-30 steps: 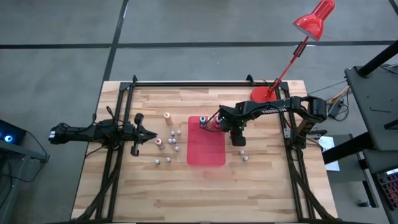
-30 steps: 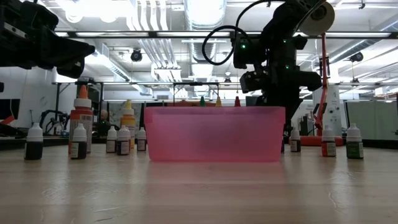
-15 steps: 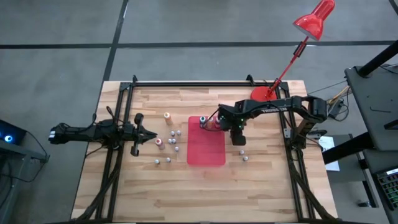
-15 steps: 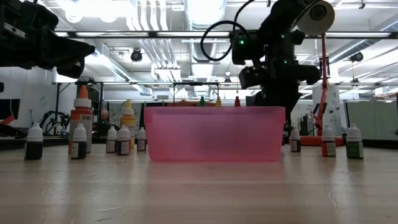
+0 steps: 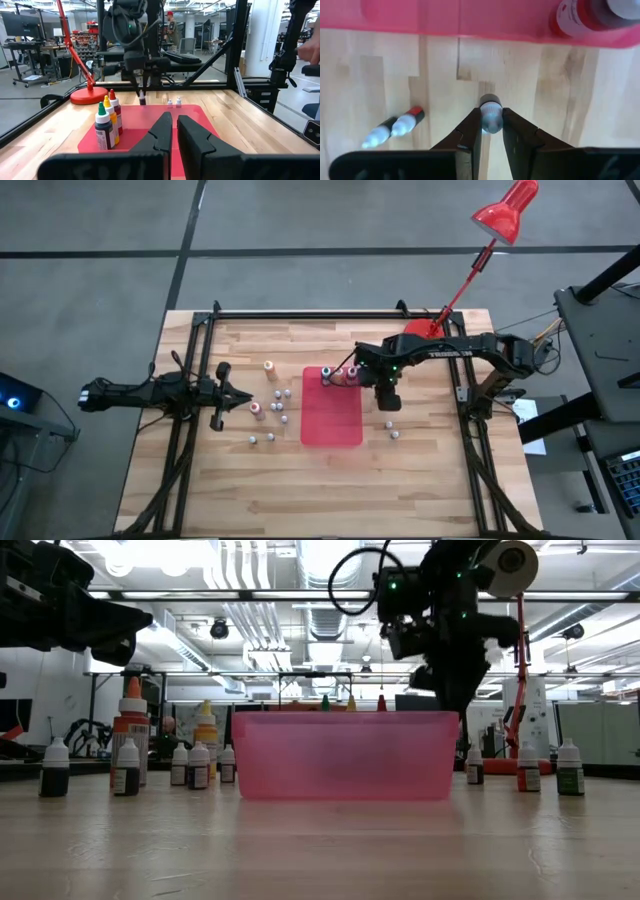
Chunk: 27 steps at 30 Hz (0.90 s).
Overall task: Pick & Place food coloring
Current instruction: Put the small food coloring bottle into the red bin
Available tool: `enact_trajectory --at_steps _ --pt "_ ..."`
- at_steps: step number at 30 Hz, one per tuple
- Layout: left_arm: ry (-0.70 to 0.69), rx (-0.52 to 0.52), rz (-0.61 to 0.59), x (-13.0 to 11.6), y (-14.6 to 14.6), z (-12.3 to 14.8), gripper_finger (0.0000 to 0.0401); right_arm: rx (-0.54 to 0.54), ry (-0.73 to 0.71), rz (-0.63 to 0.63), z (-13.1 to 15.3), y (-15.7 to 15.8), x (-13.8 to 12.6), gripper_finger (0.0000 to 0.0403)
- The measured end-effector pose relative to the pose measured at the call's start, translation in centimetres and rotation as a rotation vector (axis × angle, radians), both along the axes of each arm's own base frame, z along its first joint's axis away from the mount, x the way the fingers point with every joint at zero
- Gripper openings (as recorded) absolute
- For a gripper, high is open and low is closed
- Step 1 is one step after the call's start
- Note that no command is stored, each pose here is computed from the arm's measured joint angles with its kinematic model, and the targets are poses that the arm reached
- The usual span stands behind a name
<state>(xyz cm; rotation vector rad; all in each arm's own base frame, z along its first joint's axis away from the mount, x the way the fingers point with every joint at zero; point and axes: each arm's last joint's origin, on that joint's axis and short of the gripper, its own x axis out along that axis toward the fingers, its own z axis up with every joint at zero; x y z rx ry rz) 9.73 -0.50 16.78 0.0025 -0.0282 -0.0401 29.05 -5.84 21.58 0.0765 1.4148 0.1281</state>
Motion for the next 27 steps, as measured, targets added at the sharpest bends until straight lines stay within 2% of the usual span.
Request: enact_trajectory --at_steps 6,17,22,27 --pt "0.0 0.0 0.0 0.0 0.0 0.0 0.0003 -0.007 -0.032 0.015 2.8 0.6 -0.5 0.0059" --pt "0.0 0.0 0.0 0.0 0.0 0.0 0.0003 -0.03 -0.166 0.086 7.7 2.3 1.0 0.0059" --pt "0.0 0.0 0.0 0.0 0.0 0.0 0.0003 -0.036 -0.195 0.137 8.4 3.2 1.4 0.0059" --pt "0.0 0.0 0.0 0.0 0.0 0.0 0.0003 -0.037 -0.158 0.183 7.9 3.3 2.6 0.0059"
